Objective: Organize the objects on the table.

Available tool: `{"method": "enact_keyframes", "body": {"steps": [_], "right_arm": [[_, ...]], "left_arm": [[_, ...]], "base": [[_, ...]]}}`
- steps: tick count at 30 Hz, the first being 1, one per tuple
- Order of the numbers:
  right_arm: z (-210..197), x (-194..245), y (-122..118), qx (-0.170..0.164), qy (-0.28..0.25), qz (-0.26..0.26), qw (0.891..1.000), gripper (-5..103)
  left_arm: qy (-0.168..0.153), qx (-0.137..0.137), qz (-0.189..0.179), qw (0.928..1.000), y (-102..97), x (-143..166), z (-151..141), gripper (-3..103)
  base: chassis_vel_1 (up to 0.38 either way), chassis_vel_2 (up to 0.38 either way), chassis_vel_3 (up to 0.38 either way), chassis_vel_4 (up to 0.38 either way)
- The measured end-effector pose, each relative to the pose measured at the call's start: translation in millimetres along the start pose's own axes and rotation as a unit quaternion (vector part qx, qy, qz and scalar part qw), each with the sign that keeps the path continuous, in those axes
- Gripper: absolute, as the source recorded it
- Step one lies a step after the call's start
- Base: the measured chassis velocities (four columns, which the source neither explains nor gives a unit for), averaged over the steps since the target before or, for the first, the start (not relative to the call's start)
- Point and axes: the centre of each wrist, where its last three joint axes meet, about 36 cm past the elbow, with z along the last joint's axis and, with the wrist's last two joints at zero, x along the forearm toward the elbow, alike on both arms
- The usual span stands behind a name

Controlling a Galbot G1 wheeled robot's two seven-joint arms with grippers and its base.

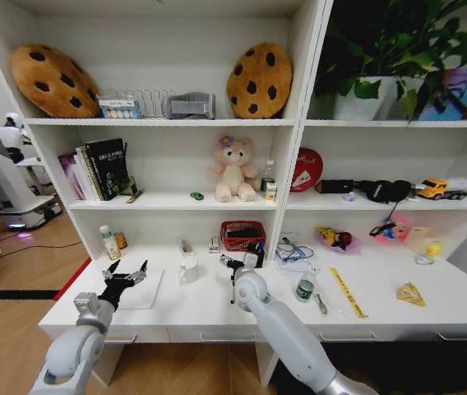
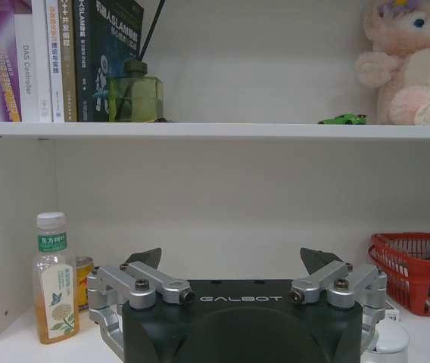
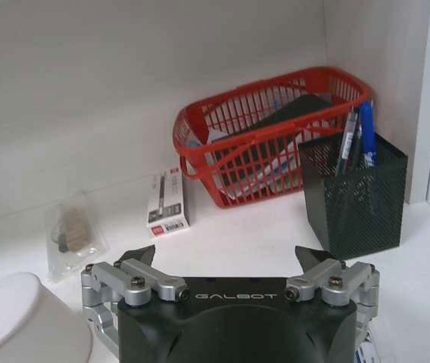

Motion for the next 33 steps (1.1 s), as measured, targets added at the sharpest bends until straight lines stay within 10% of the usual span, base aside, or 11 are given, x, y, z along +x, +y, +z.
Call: {"method": "enact_keyframes", "body": {"steps": [33], "right_arm": [[32.5,-22.0,11.2,0.015,0.08,0.019,0.997,74]], "left_arm": [[0.0,0.0,0.0,1.0,0.0,0.0,0.0,100]], "base": [[0.0,0.0,0.0,0.0]]}}
